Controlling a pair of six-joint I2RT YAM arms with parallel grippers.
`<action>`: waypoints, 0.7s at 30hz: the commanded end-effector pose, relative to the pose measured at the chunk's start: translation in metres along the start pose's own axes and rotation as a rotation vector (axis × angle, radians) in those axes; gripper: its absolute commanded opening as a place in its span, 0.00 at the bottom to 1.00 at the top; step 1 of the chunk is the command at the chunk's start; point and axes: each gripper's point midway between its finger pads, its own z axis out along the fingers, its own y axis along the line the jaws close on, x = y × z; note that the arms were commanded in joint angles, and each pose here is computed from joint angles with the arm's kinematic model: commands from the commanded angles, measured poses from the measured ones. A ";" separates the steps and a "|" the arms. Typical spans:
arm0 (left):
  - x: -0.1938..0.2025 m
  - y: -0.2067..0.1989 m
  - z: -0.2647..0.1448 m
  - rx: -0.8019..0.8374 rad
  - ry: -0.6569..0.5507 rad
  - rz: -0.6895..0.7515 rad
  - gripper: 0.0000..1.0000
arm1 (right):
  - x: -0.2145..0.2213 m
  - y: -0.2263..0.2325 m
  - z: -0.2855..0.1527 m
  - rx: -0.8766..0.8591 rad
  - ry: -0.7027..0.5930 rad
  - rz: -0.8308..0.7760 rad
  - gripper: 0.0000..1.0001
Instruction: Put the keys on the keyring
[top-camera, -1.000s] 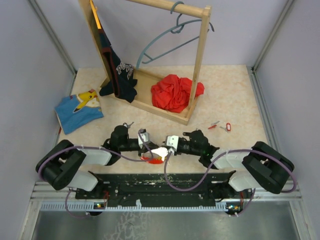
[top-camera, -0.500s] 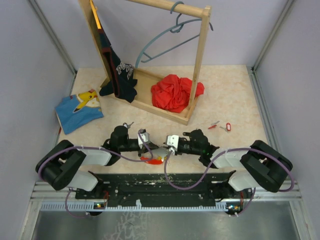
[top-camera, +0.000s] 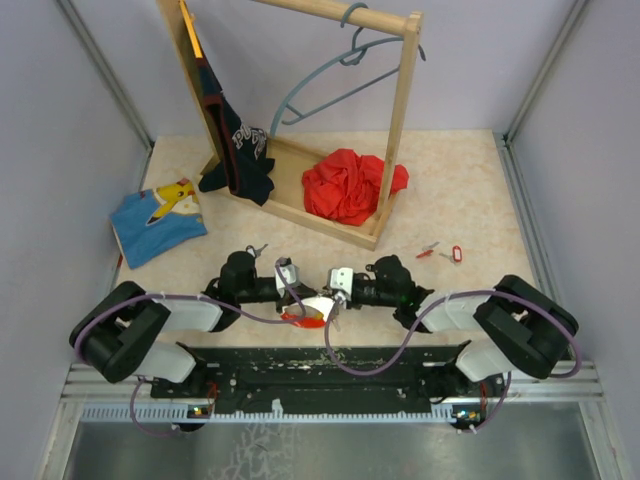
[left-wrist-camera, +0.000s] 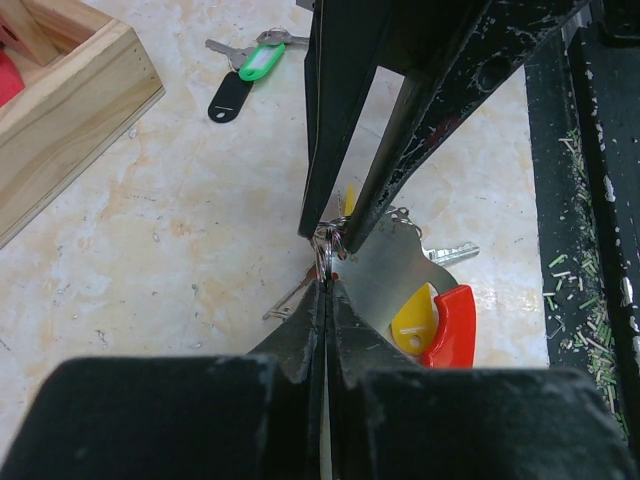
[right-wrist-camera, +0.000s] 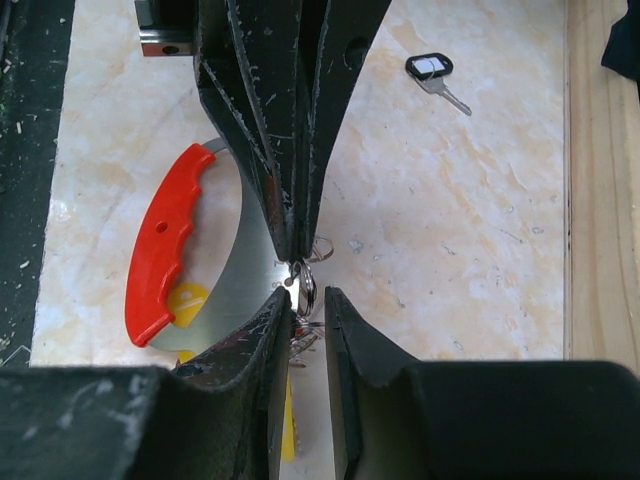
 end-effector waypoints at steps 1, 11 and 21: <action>-0.012 -0.002 0.000 0.010 -0.043 0.028 0.00 | -0.028 -0.017 0.009 0.018 -0.083 -0.031 0.19; -0.012 0.004 -0.002 -0.032 -0.036 0.022 0.00 | -0.024 -0.014 0.007 0.006 -0.061 -0.020 0.00; -0.011 0.029 -0.008 -0.206 -0.018 -0.072 0.24 | -0.038 -0.018 0.002 0.036 -0.117 -0.039 0.00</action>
